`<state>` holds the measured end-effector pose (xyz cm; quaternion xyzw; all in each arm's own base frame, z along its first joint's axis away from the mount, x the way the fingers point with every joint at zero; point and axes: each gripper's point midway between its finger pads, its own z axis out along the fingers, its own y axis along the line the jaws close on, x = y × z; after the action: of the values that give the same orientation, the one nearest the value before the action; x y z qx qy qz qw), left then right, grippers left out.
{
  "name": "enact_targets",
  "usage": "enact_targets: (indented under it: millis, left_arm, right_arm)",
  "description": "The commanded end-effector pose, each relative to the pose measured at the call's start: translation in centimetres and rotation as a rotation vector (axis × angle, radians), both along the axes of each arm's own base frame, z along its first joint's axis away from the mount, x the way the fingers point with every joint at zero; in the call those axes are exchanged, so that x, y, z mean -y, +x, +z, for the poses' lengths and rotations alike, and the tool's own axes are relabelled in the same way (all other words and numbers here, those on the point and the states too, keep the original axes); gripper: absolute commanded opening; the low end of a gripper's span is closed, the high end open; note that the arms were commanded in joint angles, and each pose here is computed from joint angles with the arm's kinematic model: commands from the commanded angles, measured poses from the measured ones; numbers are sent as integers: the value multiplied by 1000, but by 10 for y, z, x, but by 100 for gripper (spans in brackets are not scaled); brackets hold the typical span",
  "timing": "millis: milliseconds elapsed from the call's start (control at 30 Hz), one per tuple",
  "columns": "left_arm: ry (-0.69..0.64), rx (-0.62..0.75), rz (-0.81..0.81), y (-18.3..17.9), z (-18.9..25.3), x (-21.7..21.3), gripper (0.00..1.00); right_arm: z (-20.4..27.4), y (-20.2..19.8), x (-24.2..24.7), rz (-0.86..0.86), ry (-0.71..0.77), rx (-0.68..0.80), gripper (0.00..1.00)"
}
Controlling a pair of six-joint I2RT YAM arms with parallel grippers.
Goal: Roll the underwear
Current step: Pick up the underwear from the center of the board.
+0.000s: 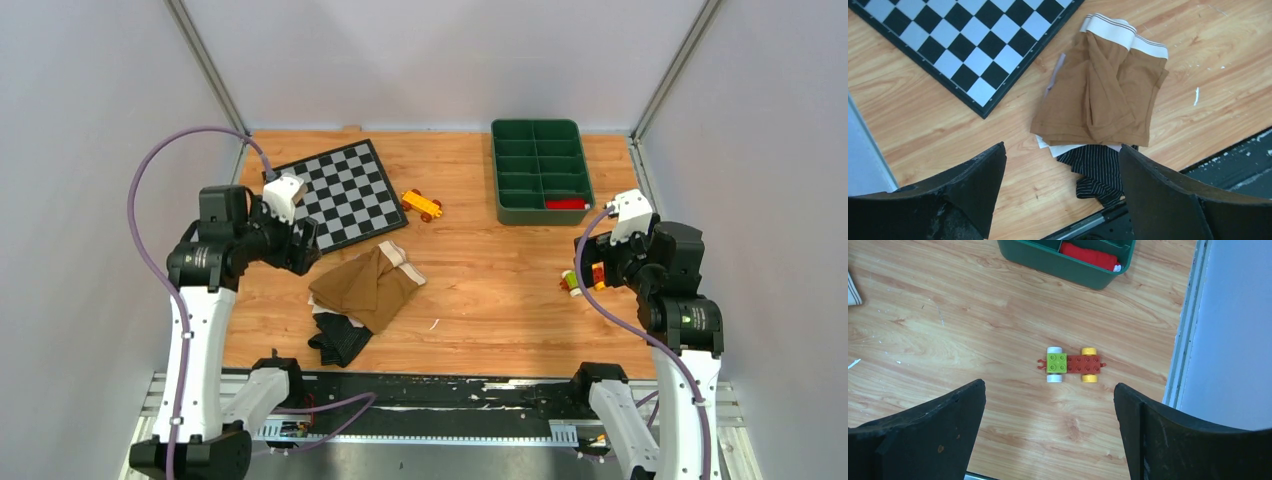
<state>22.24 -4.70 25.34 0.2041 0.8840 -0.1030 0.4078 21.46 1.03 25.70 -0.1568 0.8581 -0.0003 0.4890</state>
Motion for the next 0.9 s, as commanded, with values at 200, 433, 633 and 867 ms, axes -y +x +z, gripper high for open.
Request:
enact_targets:
  millis: [200, 433, 633, 867]
  left_arm:
    - [134, -98, -261, 34, 11, 74, 83]
    - [189, -195, -427, 53, -16, 133, 71]
    - [214, -190, -558, 36, -44, 171, 57]
    - [324, -265, -486, 56, -101, 183, 59]
  right_arm:
    - [20, -26, -45, 354, -7, 59, 100]
    - [38, -32, -11, 154, -94, 59, 99]
    - [44, -51, -13, 169, -97, 54, 100]
    - [33, -51, -13, 153, -79, 32, 99]
